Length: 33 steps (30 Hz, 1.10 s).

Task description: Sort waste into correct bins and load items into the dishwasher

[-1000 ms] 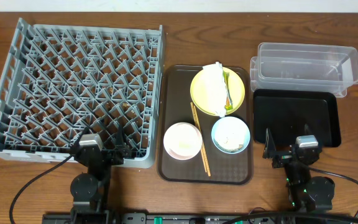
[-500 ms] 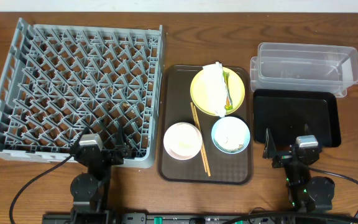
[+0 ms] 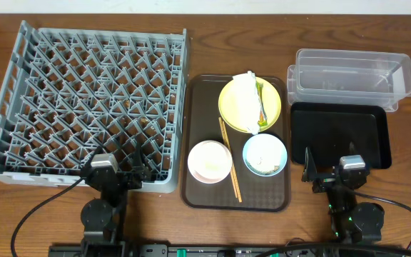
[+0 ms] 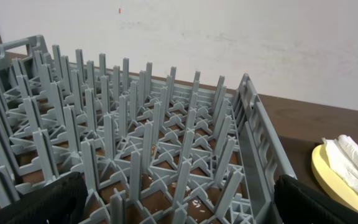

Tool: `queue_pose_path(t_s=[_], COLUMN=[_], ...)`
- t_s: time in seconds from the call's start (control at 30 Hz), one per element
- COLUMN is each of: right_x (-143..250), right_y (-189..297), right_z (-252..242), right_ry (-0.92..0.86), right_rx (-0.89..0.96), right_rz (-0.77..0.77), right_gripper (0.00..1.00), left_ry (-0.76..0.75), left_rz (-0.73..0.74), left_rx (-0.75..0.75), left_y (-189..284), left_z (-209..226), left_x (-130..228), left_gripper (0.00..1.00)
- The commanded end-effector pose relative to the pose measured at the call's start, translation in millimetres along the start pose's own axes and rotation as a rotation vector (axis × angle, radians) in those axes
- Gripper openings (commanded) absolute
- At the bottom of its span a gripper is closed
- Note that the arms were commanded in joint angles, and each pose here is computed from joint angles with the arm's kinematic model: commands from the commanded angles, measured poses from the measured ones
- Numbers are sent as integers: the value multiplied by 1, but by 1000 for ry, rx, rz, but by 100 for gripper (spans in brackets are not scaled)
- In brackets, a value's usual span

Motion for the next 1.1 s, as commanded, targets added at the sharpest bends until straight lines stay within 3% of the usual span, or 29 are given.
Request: queue_pose_path(t_s=[0.0,0.6,0.87,1.07], right_x=[0,-5,-30,-58], right_y=[0,2,-1,-20], right_z=[2,-8,-8,-6], right_ry=[8,-83,-133,-144], right_rx=[-13,71,78,77], right_rz=[0,2,47,164], right_gripper=[99,99,99,99], left_ry=[-11,-15,-13,-17], left_rz=[48,130,305,466], left_rx=[-26,-36,-69,-88], left_y=[-1,3,0,-8], left_z=[4,2,0,-3], left_x=[13,-9,-33,-60], left_gripper=[98,99,99,99])
Point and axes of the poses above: each gripper's point midway between its finger pads, its own y axis back along the fingers, its own z axis along the line the jaws close on, x = y × z, the point moved 5 cm from there along y, back along the fingers, and after that the axes turned 3 degrees about -y, right-handed, at the moved point
